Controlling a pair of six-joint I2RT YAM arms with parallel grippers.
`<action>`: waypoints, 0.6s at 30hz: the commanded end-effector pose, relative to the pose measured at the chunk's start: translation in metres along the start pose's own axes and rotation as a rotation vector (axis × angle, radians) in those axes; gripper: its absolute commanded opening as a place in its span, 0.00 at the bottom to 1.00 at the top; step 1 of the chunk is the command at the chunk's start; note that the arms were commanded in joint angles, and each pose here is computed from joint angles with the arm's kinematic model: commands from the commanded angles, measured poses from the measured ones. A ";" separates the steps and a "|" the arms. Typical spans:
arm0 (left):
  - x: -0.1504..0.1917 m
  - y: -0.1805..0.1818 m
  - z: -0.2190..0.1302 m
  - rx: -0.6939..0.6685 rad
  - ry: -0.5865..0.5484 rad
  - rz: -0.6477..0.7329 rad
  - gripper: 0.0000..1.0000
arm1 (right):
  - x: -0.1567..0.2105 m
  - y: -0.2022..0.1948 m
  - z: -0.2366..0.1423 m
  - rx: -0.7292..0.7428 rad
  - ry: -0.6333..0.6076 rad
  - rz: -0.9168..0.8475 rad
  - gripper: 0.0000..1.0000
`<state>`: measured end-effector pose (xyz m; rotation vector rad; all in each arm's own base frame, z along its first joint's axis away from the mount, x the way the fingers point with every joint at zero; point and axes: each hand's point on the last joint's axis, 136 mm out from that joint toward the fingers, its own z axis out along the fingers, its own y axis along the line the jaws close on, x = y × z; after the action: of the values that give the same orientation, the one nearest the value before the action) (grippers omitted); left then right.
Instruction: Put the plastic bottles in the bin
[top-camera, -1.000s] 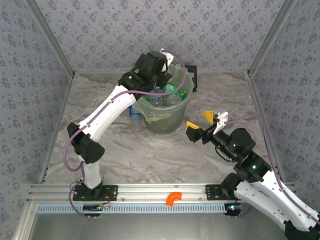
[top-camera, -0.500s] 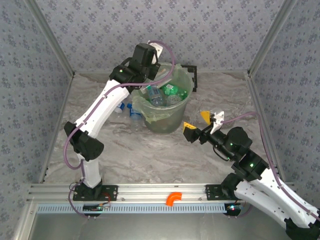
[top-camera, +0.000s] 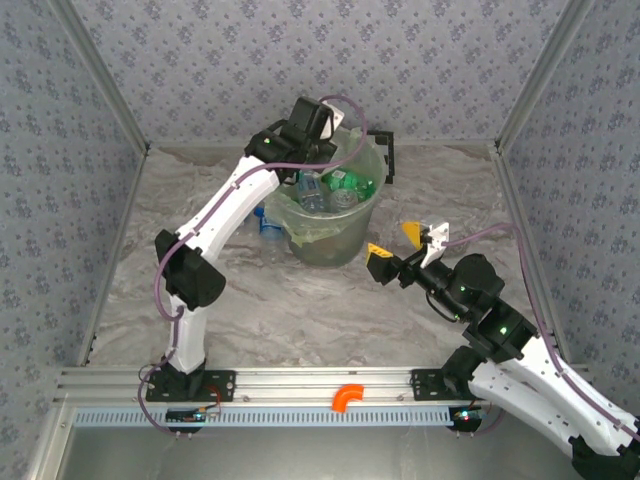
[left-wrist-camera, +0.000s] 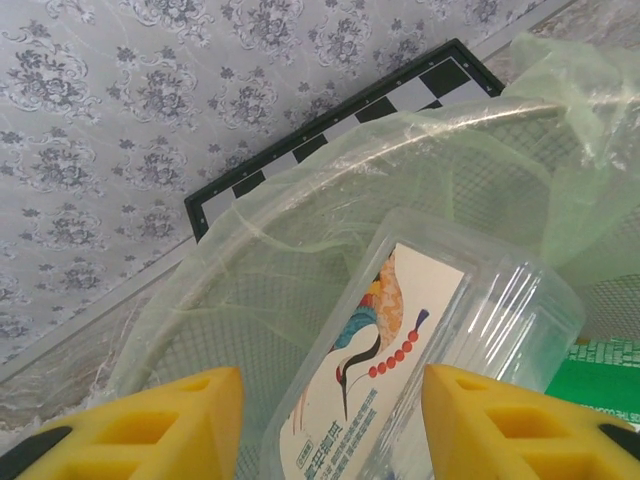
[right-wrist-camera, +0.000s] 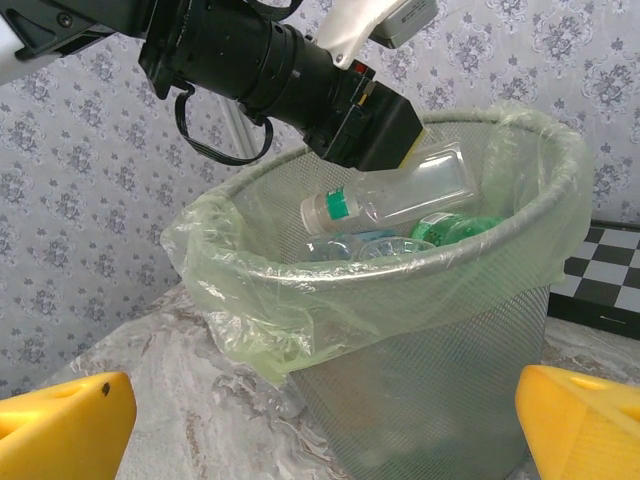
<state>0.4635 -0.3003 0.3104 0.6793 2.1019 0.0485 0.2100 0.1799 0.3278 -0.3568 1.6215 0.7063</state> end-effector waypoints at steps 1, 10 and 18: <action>0.012 0.010 0.001 -0.056 0.056 0.017 0.51 | -0.019 0.003 -0.005 -0.003 -0.050 -0.005 1.00; -0.035 -0.002 -0.057 0.028 -0.114 -0.042 0.63 | -0.019 0.005 -0.004 -0.009 -0.052 0.000 0.99; -0.052 0.030 -0.129 -0.006 -0.261 -0.213 0.87 | -0.016 0.010 -0.001 -0.028 -0.037 0.002 0.99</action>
<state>0.4191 -0.3019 0.3777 0.5818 2.0069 -0.0851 0.2094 0.1827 0.3262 -0.3651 1.6267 0.7099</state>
